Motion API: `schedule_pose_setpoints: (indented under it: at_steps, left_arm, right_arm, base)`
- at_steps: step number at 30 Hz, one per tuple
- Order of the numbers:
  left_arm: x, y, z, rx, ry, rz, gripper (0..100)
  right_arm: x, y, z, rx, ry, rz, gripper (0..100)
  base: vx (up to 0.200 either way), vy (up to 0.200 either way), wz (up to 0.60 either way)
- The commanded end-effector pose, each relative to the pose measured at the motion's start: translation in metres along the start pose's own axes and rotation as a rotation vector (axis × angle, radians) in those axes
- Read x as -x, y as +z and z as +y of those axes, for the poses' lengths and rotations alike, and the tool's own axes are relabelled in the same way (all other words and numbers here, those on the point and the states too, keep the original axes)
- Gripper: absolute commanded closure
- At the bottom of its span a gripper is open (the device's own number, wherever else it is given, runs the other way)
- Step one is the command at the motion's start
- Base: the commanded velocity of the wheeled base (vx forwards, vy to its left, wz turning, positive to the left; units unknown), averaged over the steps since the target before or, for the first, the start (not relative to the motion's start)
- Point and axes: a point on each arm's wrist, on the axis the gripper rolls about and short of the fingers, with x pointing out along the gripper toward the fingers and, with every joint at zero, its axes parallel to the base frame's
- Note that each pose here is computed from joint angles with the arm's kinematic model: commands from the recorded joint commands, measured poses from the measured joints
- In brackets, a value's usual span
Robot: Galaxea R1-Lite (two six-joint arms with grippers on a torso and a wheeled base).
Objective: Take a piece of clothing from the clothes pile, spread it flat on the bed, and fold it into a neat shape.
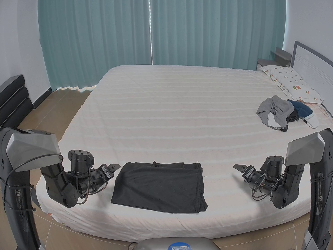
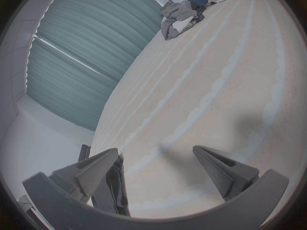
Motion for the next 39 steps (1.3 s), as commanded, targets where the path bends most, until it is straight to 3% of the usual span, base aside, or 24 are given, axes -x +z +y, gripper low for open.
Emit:
schedule_pose_setpoints:
  at_steps: [1, 3, 4, 7, 10, 15, 19, 31, 34, 39]
  left_arm:
    - [0.015, 0.013, -0.015, -0.020, -0.030, -0.075, 0]
    - [0.020, 0.015, -0.018, -0.054, -0.019, -0.102, 0]
    - [0.025, 0.017, -0.019, -0.111, 0.004, -0.135, 0]
    - [0.047, 0.021, -0.022, -0.165, 0.029, -0.191, 0]
    - [0.080, 0.028, -0.032, -0.170, -0.016, -0.257, 0]
    - [0.139, 0.036, -0.049, -0.210, -0.102, -0.383, 0]
    - [0.176, 0.034, -0.045, -0.316, -0.082, -0.475, 0]
    - [0.257, 0.017, -0.030, -0.370, -0.091, -0.686, 0]
    - [0.273, 0.010, -0.021, -0.384, -0.037, -0.720, 0]
    - [0.303, 0.001, -0.011, -0.398, -0.033, -0.786, 0]
  right_arm:
    - [-0.002, 0.001, 0.004, 0.041, 0.009, 0.000, 0]
    - [-0.001, -0.001, 0.007, 0.087, 0.014, 0.005, 0]
    - [0.005, -0.003, 0.012, 0.167, 0.010, 0.002, 0]
    - [0.030, 0.001, 0.031, 0.271, -0.007, -0.070, 0]
    - [0.056, 0.004, 0.048, 0.295, 0.020, -0.101, 0]
    - [0.100, 0.017, 0.057, 0.355, -0.015, -0.214, 0]
    - [0.144, 0.038, 0.066, 0.423, 0.000, -0.340, 0]
    - [0.248, 0.035, 0.078, 0.625, 0.090, -0.544, 0]
    - [0.273, 0.034, 0.081, 0.653, 0.137, -0.606, 0]
    - [0.303, 0.019, 0.069, 0.718, 0.115, -0.570, 0]
  base:
    - [0.000, 0.000, 0.00]
    - [0.000, 0.000, 0.00]
    - [0.000, 0.000, 0.00]
    - [0.000, 0.000, 0.00]
    - [0.000, 0.000, 0.00]
    - [0.000, 0.000, 0.00]
    - [0.000, 0.000, 0.00]
    - [0.000, 0.000, 0.00]
    - [0.000, 0.000, 0.00]
    - [0.000, 0.000, 0.00]
